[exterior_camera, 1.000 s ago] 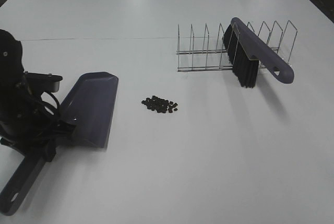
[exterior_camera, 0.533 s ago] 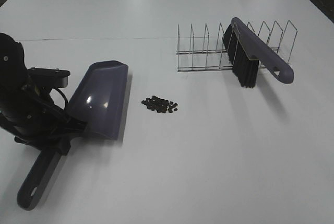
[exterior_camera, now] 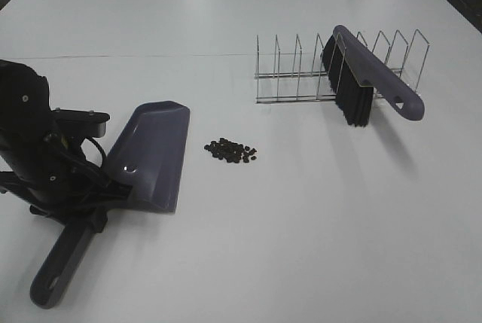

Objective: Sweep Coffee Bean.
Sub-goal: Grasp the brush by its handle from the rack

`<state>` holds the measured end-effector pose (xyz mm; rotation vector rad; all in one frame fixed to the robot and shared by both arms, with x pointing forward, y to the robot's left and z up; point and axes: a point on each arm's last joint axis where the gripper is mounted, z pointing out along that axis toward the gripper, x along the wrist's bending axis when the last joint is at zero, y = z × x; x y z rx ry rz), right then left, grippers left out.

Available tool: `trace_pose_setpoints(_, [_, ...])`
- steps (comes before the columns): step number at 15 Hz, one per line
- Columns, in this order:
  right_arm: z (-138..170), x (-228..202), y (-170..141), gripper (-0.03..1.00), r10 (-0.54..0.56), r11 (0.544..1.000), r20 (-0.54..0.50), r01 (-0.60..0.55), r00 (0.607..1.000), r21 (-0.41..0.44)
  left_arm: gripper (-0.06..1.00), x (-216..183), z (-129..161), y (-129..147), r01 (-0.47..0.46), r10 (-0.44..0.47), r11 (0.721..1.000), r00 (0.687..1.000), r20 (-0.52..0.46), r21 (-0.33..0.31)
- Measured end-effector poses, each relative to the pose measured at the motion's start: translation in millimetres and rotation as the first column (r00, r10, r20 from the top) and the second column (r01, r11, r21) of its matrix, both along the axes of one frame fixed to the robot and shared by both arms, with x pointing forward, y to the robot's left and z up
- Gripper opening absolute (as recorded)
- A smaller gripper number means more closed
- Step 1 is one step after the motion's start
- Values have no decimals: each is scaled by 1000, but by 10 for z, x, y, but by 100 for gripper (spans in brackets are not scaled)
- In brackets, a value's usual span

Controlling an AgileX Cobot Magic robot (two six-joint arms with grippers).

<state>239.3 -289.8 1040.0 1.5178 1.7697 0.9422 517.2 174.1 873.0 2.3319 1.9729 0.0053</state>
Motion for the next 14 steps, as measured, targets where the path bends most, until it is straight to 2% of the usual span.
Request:
trace_pose_setpoints(4, [239, 387, 49, 98, 18, 999, -151, -12, 988, 42, 33, 8, -3, 6, 16, -16, 1000, 1000, 0, 12])
trace_pose_setpoints(5, [284, 648, 81, 98, 23, 996, -182, -7, 983, 84, 33, 8, -3, 6, 16, -16, 1000, 1000, 0, 12])
trace_pose_setpoints(8, [315, 1015, 105, 98, 10, 992, -200, 15, 980, 123, 33, 8, -6, 7, 17, -17, 1000, 1000, -1, 13])
trace_pose_setpoints(11, [429, 1677, 125, 97, 6, 992, -322, 34, 947, 118, 33, 8, -6, 7, 17, -17, 1000, 1000, -1, 13])
trace_pose_setpoints(14, [461, 2533, 144, 97, 6, 995, -413, 36, 911, 93, 33, 7, -6, 7, 17, -17, 1000, 1000, -2, 14])
